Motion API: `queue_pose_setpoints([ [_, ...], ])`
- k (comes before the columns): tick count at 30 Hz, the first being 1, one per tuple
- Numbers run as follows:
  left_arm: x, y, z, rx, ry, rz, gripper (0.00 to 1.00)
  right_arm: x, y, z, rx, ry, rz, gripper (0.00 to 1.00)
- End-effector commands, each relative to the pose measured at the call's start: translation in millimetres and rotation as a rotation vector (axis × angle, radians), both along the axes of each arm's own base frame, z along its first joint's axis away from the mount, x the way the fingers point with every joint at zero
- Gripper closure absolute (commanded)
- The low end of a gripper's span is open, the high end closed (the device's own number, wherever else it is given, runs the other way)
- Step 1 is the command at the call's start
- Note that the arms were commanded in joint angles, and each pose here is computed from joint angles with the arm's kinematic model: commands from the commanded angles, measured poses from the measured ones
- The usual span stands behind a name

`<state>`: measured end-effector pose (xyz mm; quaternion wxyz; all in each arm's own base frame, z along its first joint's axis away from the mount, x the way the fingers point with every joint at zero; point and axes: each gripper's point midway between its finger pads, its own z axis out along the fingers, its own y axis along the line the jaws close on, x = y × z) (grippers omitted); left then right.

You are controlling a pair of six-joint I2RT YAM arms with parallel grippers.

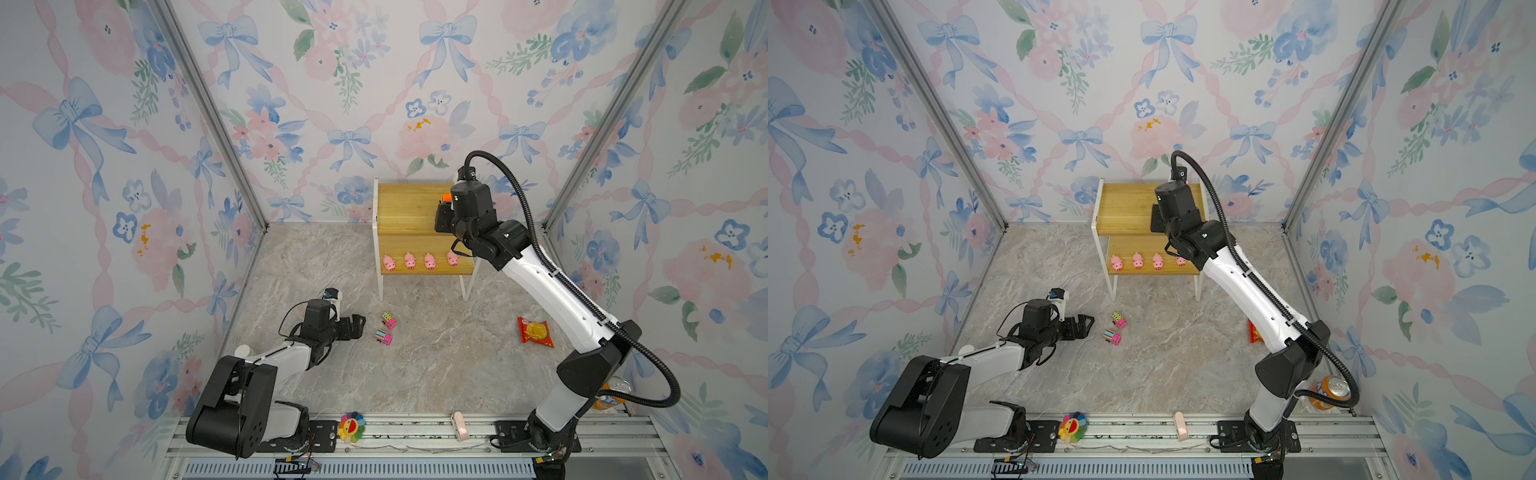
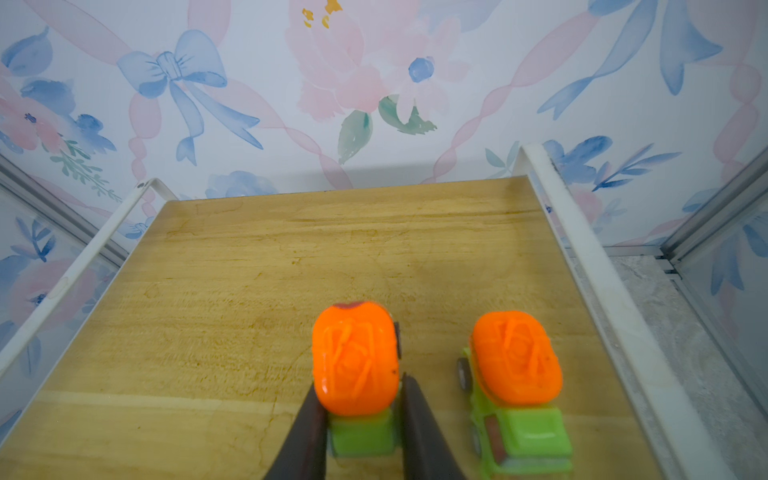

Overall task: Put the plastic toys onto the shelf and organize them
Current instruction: 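Set the truck beside the first green truck and open the right gripper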

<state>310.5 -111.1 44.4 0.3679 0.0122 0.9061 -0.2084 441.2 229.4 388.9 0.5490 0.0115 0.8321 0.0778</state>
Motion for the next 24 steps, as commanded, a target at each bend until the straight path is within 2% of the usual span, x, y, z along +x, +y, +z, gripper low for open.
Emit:
queue_pose_setpoints([
  [1, -1.0, -3.0, -0.4, 0.008, -0.007, -0.022, 0.02, -3.6, -11.5, 6.1, -0.015, -0.008, -0.02, 0.78],
  [6, -1.0, -3.2, -0.4, 0.009, -0.008, -0.023, 0.02, -3.3, -13.3, 1.4, -0.023, 0.004, -0.02, 0.68],
  [24, -1.1, -2.6, -0.1, 0.009, -0.009, -0.02, 0.02, -5.1, -14.3, 1.9, -0.024, 0.002, -0.011, 0.65],
])
